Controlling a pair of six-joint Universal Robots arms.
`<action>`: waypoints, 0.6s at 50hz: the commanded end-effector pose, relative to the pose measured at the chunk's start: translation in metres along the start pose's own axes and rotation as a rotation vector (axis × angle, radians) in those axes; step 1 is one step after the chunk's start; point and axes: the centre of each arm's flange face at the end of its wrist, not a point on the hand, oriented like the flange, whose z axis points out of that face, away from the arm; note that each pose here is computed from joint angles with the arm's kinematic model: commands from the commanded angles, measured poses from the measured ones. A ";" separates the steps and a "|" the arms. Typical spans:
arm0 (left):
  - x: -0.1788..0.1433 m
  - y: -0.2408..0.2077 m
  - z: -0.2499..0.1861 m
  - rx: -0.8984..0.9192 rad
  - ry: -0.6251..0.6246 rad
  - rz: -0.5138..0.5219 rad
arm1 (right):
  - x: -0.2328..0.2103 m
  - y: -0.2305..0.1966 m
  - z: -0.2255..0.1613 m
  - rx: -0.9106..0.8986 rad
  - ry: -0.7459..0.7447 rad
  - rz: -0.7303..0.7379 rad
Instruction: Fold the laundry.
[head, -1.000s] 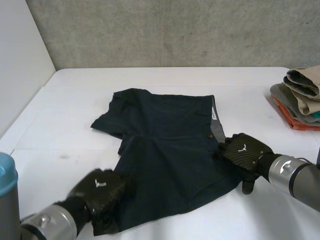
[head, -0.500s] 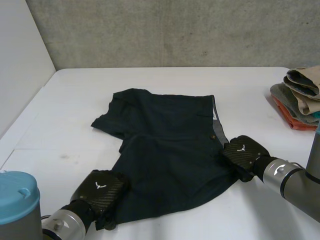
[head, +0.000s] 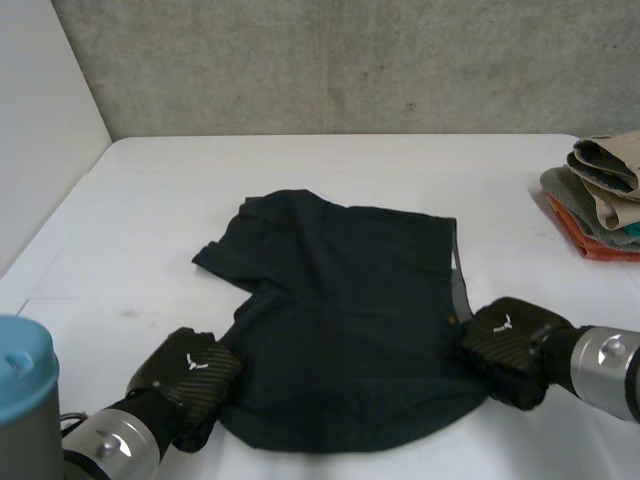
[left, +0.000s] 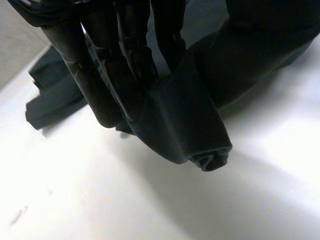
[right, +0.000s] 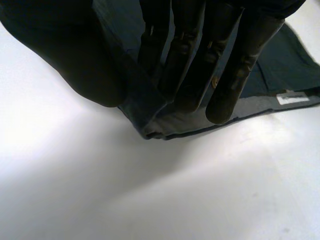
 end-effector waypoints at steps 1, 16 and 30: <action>-0.020 -0.012 0.018 0.000 0.006 -0.007 | 0.004 0.002 0.010 -0.014 0.041 -0.028; -0.043 -0.030 0.081 0.122 -0.120 -0.014 | 0.023 0.000 0.026 -0.009 0.056 0.186; -0.039 -0.021 0.091 0.088 -0.103 -0.014 | 0.001 -0.004 0.016 -0.067 -0.077 0.246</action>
